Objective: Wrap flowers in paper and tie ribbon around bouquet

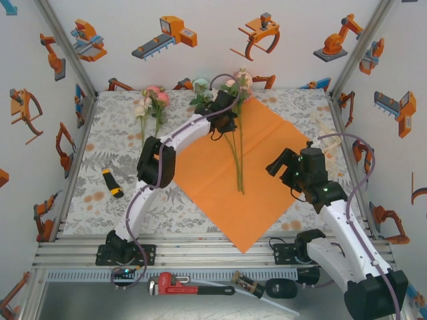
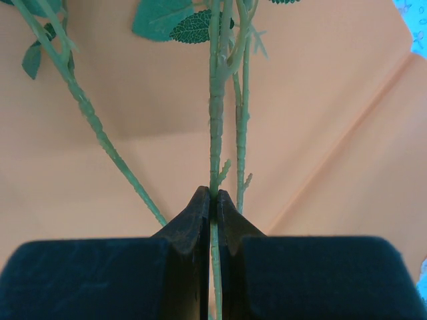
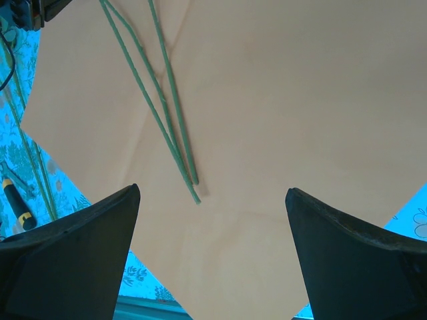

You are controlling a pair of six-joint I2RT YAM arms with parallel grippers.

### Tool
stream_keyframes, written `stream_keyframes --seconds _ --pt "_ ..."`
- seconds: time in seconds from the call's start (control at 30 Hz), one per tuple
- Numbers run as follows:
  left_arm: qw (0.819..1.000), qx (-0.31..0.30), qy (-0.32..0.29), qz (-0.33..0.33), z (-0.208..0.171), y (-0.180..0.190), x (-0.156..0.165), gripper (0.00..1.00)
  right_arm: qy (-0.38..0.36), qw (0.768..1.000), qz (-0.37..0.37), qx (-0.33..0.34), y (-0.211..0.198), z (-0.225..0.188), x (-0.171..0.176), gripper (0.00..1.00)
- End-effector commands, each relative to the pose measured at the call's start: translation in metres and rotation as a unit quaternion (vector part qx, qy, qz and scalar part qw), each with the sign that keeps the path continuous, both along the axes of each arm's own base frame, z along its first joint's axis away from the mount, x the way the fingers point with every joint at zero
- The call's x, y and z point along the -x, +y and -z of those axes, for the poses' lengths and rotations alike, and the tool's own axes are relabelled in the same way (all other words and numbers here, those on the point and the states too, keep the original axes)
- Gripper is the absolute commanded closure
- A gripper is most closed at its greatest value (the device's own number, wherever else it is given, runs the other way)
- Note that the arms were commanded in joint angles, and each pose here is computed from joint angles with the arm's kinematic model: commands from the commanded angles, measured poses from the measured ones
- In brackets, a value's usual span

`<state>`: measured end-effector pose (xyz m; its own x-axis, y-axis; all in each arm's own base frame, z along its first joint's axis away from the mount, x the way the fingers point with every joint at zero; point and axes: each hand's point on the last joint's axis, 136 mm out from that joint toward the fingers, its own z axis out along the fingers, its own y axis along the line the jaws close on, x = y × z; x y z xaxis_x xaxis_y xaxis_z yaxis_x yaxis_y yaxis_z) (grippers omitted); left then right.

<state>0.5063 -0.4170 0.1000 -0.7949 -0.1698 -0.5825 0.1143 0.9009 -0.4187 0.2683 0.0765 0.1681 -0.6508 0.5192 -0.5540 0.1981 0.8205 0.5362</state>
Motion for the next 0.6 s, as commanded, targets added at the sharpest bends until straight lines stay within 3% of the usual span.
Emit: stream_keyframes --seconds 0.0,0.1,0.27,0.37,0.47,0.57 --pt "1.000 0.012 -0.018 -0.011 -0.010 -0.001 -0.012 0.82 -0.003 1.000 -0.001 0.006 -0.001 -0.002 0.000 0.19" --pt "0.999 0.012 -0.035 -0.003 -0.028 0.000 -0.012 0.65 -0.004 1.000 0.000 0.006 -0.001 -0.003 0.000 0.19" --pt "0.997 0.009 -0.079 -0.006 -0.079 0.019 -0.011 0.64 -0.003 1.000 0.000 0.006 -0.002 -0.004 0.001 0.19" --pt "0.994 0.020 -0.109 -0.025 -0.112 0.049 -0.009 0.62 -0.002 1.000 0.002 0.005 -0.002 -0.003 0.002 0.19" --pt "0.990 0.005 -0.131 -0.054 -0.125 0.104 -0.007 0.61 -0.005 1.000 0.002 0.005 -0.003 -0.004 0.003 0.19" --pt "0.984 -0.070 -0.130 -0.105 -0.113 0.187 -0.005 0.62 -0.007 1.000 0.004 0.007 -0.004 -0.003 0.004 0.19"
